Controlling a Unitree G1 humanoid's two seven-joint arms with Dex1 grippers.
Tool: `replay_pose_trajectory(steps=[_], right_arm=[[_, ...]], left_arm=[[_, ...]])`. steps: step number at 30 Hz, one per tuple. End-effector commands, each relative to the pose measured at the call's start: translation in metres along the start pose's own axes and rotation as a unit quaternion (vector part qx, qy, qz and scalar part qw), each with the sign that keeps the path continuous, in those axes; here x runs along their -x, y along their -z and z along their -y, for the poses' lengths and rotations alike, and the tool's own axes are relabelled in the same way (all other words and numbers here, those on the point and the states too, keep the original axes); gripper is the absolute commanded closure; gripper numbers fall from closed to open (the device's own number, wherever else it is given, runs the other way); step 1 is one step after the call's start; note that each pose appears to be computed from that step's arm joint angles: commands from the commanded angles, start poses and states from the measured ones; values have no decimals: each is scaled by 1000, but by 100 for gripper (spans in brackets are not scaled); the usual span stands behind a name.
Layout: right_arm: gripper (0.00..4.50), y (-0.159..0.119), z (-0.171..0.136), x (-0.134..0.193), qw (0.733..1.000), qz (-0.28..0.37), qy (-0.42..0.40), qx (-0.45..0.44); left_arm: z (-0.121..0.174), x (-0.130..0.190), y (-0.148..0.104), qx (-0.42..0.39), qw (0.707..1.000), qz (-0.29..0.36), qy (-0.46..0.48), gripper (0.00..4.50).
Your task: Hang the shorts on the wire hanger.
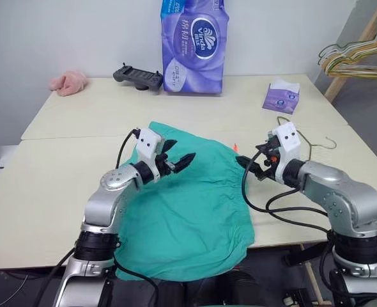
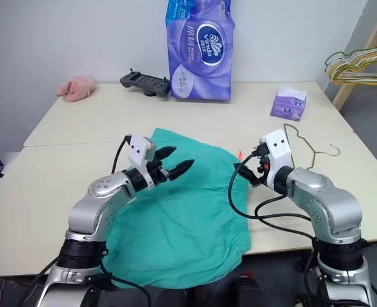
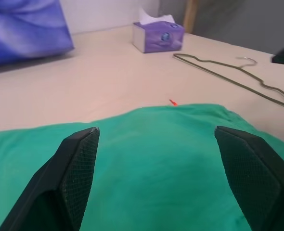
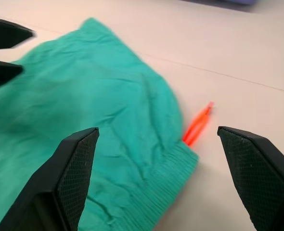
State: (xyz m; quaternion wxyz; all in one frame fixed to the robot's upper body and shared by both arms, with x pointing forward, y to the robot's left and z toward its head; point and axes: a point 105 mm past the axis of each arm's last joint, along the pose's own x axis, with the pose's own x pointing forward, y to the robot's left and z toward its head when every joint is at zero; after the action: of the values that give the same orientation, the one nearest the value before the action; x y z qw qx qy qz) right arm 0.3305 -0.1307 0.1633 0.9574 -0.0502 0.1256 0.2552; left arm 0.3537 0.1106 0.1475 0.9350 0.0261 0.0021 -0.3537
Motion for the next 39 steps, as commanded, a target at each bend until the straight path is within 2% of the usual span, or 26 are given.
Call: replay_pose_trajectory(steps=[1, 4, 7, 12, 17, 22, 29, 39], right_arm=[[30, -8, 26, 13, 997, 14, 67, 29], [30, 0, 57, 22, 994, -14, 107, 33], [30, 12, 86, 30, 990, -52, 131, 19], [30, 28, 135, 39, 980, -111, 163, -4], [30, 41, 164, 31, 977, -142, 159, -27], [30, 46, 176, 15, 976, -153, 140, -65], [30, 59, 176, -11, 974, -172, 132, -62], [30, 97, 183, -6, 962, -210, 163, -59]], left_arm=[[34, -14, -12, -8, 997, 12, 82, 44], [78, -18, -5, -34, 977, -18, 209, 44], [97, -23, -3, -62, 964, -19, 257, 44], [108, -45, -10, -91, 960, 5, 265, 44], [113, -59, -20, -93, 959, 25, 265, 44], [110, -59, -24, -96, 960, 30, 261, 44], [96, -53, -23, -96, 969, 19, 227, 44], [90, -48, -18, -86, 976, 4, 202, 44]])
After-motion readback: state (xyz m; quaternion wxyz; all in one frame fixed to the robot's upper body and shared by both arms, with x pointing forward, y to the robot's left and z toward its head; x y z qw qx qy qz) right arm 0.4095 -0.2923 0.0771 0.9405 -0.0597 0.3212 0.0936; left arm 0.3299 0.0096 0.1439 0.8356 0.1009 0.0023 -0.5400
